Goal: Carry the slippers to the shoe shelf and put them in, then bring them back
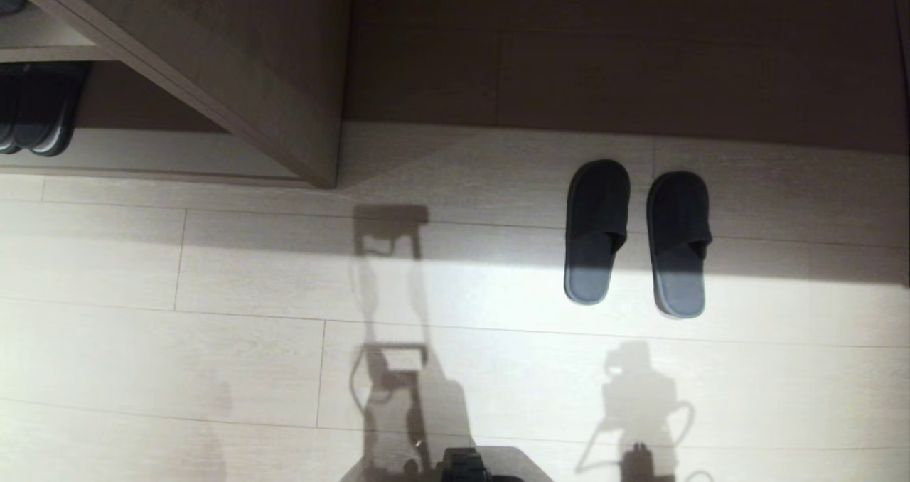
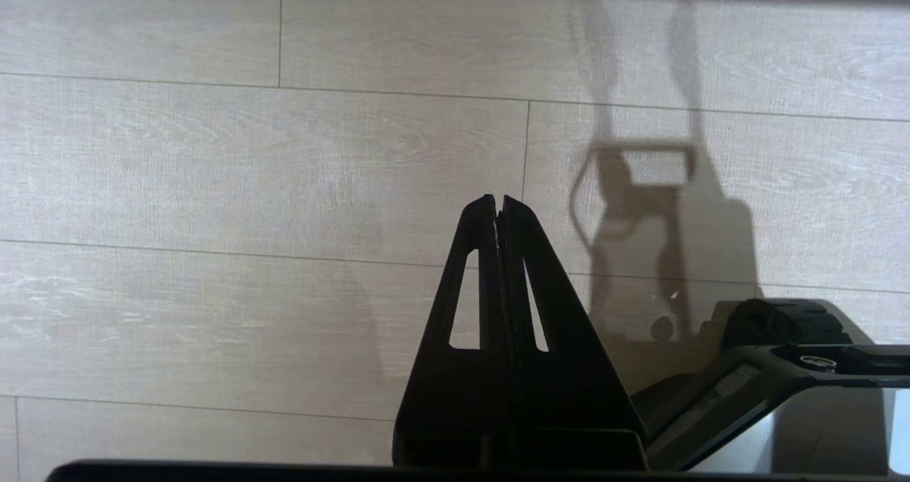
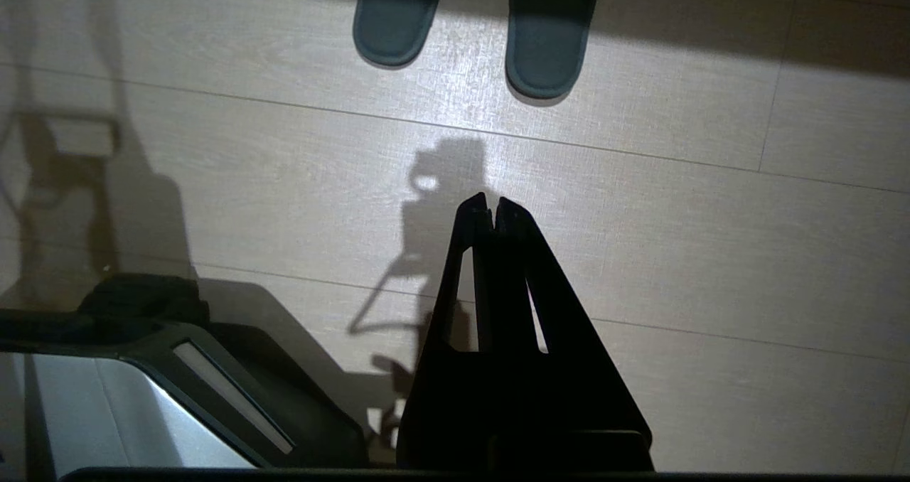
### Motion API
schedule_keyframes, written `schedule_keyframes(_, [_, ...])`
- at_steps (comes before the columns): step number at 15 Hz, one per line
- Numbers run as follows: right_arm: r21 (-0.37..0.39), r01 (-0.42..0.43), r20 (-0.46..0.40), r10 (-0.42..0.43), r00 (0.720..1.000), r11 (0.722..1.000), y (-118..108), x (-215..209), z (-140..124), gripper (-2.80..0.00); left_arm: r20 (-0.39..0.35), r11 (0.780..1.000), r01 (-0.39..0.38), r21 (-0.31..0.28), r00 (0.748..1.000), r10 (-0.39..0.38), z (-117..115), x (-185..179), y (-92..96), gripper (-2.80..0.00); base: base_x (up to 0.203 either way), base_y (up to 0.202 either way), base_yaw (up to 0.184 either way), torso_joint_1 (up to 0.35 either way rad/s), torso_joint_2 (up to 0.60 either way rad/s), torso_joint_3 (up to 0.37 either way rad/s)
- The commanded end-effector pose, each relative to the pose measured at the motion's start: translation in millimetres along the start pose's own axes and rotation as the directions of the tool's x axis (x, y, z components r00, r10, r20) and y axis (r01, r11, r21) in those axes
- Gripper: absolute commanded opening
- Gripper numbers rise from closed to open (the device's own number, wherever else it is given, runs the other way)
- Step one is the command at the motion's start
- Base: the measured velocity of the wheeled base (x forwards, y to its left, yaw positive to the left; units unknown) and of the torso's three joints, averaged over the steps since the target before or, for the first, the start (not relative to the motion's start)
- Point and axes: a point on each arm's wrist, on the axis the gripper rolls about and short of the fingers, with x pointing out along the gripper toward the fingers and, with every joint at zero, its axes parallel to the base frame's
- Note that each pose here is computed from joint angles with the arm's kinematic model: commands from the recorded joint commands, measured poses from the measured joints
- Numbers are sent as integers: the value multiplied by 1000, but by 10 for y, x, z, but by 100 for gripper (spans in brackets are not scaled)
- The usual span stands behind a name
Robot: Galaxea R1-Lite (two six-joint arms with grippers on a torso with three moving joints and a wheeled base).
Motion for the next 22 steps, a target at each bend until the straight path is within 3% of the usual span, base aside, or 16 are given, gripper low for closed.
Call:
schedule_keyframes(1, [0, -1, -3, 1, 1000, 1000, 0, 3, 1, -280, 0, 1000, 0, 0, 1000, 0, 1, 1, 0, -280, 0, 0, 0, 11, 6, 208])
schedule_keyframes(22, [0, -1, -2, 1, 1000, 1000, 0, 2, 1, -280, 0, 1000, 0, 0, 1000, 0, 1, 1, 0, -280, 0, 0, 0, 2, 2, 202])
